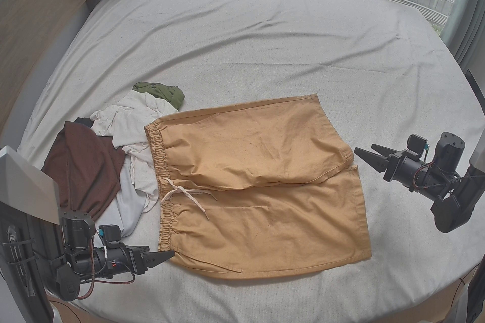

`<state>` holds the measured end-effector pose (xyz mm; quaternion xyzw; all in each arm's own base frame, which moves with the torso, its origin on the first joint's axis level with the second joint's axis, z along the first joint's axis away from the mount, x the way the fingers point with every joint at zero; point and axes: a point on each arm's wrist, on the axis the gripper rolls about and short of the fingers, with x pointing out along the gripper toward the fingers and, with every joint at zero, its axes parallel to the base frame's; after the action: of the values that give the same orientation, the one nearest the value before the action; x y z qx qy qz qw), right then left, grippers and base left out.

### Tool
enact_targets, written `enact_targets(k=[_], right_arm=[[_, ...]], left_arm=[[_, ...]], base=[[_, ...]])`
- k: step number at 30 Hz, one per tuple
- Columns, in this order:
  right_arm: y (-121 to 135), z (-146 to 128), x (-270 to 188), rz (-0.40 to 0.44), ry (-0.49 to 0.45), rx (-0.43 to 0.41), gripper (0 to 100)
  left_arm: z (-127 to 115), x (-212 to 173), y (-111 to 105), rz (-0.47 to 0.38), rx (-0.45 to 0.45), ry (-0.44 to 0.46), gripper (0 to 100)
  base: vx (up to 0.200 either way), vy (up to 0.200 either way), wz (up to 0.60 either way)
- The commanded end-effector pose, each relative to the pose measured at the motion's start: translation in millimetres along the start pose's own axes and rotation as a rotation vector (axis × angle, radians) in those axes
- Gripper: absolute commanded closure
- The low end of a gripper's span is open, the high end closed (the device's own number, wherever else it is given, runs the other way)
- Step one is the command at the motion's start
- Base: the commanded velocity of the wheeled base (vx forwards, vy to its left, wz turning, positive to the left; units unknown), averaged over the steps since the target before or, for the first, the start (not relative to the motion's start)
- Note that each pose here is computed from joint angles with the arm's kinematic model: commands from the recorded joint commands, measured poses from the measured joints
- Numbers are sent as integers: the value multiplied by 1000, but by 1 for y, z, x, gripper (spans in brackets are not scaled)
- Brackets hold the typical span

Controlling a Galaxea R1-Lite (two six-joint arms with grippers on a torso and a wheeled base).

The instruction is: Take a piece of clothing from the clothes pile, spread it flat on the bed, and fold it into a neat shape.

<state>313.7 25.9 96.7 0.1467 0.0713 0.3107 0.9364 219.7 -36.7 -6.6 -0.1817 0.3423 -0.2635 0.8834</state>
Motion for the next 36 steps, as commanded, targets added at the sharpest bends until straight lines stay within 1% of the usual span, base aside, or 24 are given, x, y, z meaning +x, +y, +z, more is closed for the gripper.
enact_targets(k=[1, 15, 16, 23, 29, 30, 34, 35, 36], right_arm=[[-1, -1, 1, 0, 0, 1, 0], [-2, -1, 1, -3, -1, 2, 0], [-2, -1, 1, -3, -1, 2, 0], [-4, -5, -2, -16, 17, 15, 0], [-6, -17, -9, -42, 71, 52, 0], [-7, -25, -13, -56, 112, 67, 0], [-12, -38, -24, -96, 203, 55, 0], [-12, -38, -24, -96, 203, 55, 0], [-13, -44, -29, -113, 244, 60, 0]], left_arm=[[-5, 9, 5, 0, -14, 28, 0], [-6, 21, 1, -19, -4, 41, 0], [-6, 22, 1, -18, -4, 42, 100], [-6, 30, 6, -16, -4, 44, 100], [-4, 28, 6, -12, 1, 30, 100], [-2, 26, 5, -12, 6, 21, 100], [2, 20, 2, -15, 15, 1, 100], [2, 20, 2, -15, 15, 1, 100], [2, 18, 0, -15, 17, 1, 100]], base=[[0, 0, 0], [0, 0, 0], [0, 0, 0], [0, 0, 0], [0, 0, 0], [0, 0, 0], [0, 0, 0], [0, 0, 0], [0, 0, 0]])
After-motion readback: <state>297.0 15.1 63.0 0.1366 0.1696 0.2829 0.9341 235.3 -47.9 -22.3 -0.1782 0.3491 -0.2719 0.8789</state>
